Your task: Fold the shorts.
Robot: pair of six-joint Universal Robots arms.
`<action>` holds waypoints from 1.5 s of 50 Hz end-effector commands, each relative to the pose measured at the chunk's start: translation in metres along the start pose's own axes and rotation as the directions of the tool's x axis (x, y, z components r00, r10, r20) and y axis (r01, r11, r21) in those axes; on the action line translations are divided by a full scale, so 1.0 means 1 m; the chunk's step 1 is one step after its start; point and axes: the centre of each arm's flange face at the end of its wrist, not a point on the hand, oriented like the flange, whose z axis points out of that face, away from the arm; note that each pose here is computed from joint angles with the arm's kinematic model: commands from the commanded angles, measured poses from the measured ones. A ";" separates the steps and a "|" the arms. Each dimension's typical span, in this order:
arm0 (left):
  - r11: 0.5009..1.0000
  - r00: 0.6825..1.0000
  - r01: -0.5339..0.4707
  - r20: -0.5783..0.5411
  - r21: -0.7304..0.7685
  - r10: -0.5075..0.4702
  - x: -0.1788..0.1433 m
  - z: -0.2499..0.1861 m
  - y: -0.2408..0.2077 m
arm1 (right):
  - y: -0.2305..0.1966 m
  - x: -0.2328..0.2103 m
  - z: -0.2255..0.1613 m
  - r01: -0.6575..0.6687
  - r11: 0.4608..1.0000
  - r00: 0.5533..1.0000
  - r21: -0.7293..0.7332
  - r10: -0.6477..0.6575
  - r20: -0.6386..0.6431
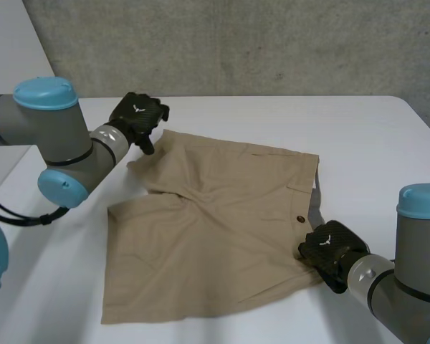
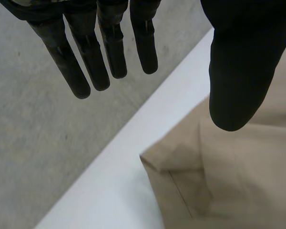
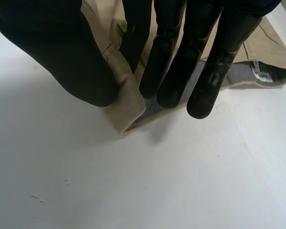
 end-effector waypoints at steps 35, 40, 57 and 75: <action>1.000 0.973 0.026 -0.229 -0.009 -0.027 0.024 0.043 0.079 | 0.002 -0.002 0.001 0.002 1.000 1.000 0.002 -0.002 -0.004; 1.000 0.975 0.011 -0.223 -0.014 -0.014 0.019 0.042 0.081 | 0.002 -0.002 0.001 0.003 1.000 1.000 0.003 -0.003 -0.003; 0.858 0.889 -0.457 -0.137 -0.236 0.436 -0.007 0.016 0.106 | 0.002 -0.003 0.001 0.003 1.000 1.000 0.002 -0.003 -0.002; 0.933 0.965 -0.260 -0.089 -0.251 0.245 -0.011 -0.022 0.063 | 0.004 -0.005 0.000 0.003 1.000 1.000 -0.003 -0.003 0.004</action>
